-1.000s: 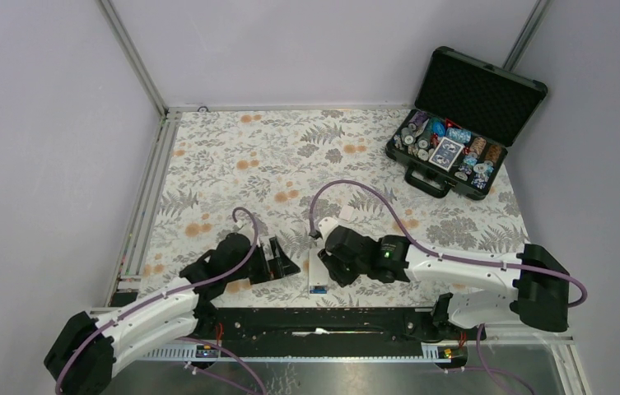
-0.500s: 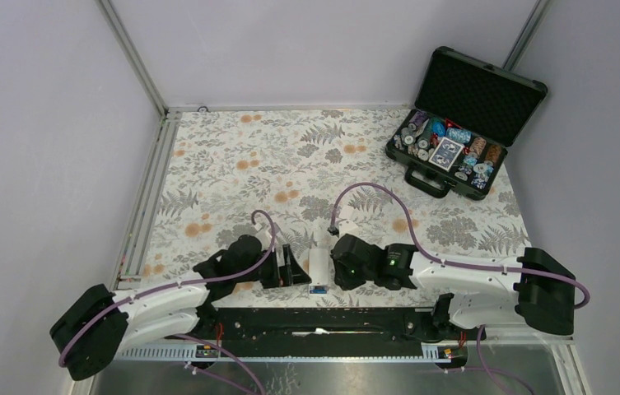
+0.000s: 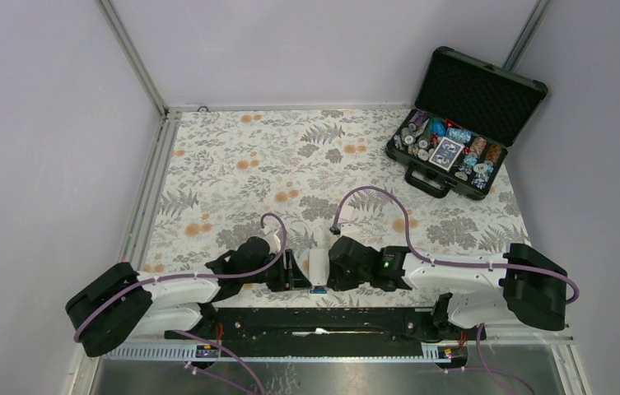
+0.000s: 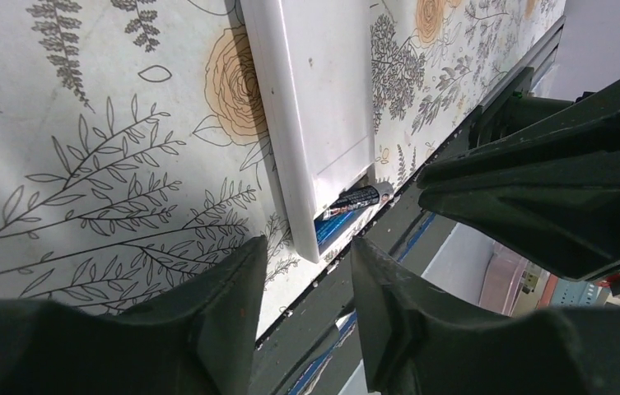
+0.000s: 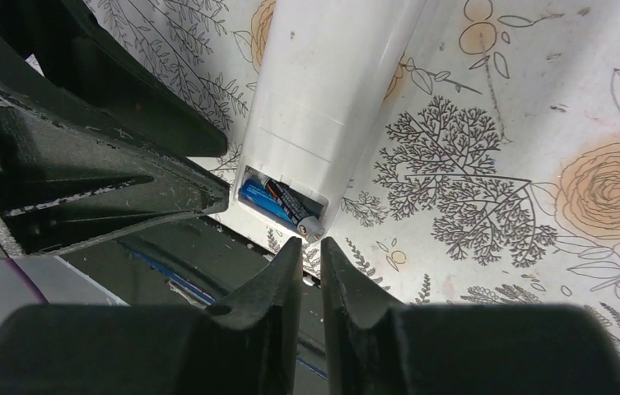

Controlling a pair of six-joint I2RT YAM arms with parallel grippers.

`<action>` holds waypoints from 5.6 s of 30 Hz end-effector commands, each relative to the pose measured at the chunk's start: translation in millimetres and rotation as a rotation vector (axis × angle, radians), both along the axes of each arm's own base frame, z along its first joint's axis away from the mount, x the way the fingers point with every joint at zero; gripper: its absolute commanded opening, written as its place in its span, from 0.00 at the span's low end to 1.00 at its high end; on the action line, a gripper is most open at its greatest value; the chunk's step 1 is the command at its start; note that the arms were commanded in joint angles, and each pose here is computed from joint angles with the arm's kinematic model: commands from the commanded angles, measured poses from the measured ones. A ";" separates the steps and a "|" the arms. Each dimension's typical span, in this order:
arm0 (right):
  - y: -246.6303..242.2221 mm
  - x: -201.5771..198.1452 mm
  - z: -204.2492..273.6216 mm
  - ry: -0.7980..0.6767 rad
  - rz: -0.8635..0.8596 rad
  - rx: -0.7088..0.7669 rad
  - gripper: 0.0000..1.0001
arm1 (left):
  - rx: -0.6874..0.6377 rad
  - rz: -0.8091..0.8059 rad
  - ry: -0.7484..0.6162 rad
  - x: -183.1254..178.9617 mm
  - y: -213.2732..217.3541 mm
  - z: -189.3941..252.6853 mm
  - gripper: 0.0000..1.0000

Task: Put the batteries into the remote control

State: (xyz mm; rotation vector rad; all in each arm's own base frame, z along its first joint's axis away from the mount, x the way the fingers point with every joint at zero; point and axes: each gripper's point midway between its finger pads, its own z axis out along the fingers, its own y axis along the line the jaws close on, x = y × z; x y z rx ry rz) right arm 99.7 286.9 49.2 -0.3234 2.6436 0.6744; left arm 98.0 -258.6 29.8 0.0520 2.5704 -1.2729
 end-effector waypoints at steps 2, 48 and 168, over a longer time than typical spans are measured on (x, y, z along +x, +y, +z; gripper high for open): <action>12.2 -2.5 -3.5 0.039 -0.019 0.031 0.21 | 0.005 -0.023 0.015 -6.4 0.4 -9.8 0.44; 15.1 7.6 -1.2 -0.007 0.003 -0.027 0.22 | -0.005 -0.049 0.029 -8.0 -8.1 -12.6 0.26; -38.0 164.6 54.8 -0.331 0.040 -0.268 0.73 | -0.010 -0.057 0.032 8.5 -36.5 0.3 0.31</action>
